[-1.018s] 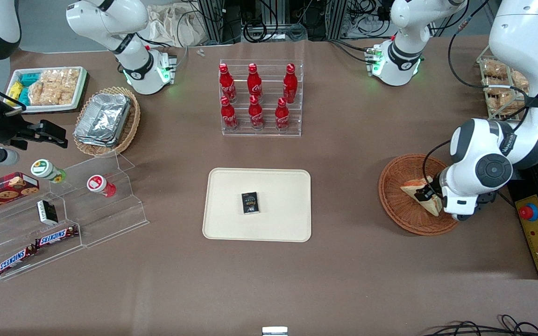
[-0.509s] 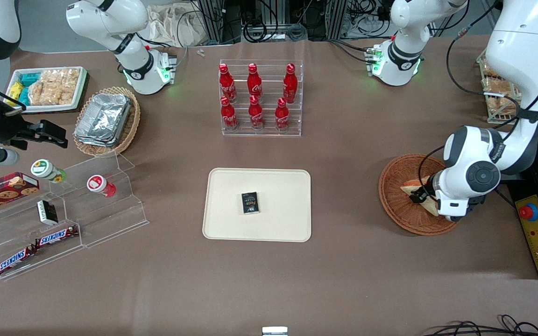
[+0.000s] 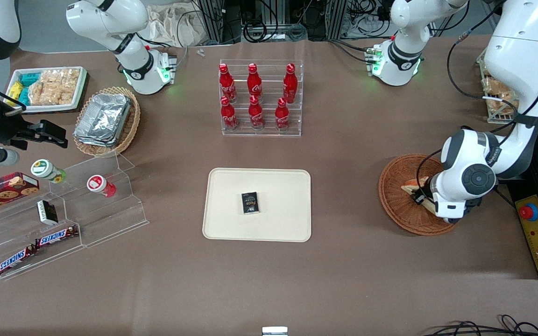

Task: Place sandwich from basket to tray
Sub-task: 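Lower the left gripper onto the sandwich and close it, then lift the sandwich and carry it toward the cream tray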

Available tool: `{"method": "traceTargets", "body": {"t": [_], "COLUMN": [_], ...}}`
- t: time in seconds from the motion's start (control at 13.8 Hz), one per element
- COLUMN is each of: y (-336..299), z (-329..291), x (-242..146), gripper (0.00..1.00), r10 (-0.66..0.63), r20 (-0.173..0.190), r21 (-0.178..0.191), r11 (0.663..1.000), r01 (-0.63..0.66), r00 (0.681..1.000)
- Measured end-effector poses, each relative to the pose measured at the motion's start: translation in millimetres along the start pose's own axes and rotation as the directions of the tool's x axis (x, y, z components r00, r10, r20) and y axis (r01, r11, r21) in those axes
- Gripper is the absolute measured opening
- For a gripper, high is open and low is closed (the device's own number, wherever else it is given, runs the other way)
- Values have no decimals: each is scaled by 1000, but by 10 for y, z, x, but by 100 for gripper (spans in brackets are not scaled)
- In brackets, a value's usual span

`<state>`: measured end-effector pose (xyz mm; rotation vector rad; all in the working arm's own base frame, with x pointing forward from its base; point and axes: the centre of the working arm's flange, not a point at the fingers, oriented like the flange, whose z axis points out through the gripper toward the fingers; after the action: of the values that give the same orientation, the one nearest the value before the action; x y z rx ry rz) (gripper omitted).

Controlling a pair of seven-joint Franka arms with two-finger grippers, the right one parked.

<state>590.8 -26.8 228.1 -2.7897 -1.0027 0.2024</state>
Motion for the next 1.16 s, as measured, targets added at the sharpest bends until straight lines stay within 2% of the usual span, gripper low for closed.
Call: {"method": "traceTargets", "body": {"t": [0.15,0.22,0.36,0.44,0.51,0.58,0.73,0.8,0.87,1.02,1.16], "y": [19,36,167,256,352,440,616,742,910,1364,1848], "z": [-155,-305,-798,-1111,-1464,-1829,-2414,-2557,-2614,-2568,-2366], "x": [71,102,75,15,-78,-189,-468,-674,-934,-1595,-2273], "gripper": [39,37,28,21,21,21,21,21,21,21,21], "r10": [-8,-10,2,14,28,39,100,164,225,347,436], "r20": [-8,-4,5,4,5,12,24,21,20,24,46], "r21": [4,23,58,64,56,29,-53,-80,-93,-92,-95], "r11": [1000,1000,998,998,998,999,994,984,970,935,897], "r01": [8,11,-2,-14,-28,-40,-98,-162,-223,-344,-431], "r00": [1000,1000,1000,1000,1000,999,995,986,974,938,899]}}
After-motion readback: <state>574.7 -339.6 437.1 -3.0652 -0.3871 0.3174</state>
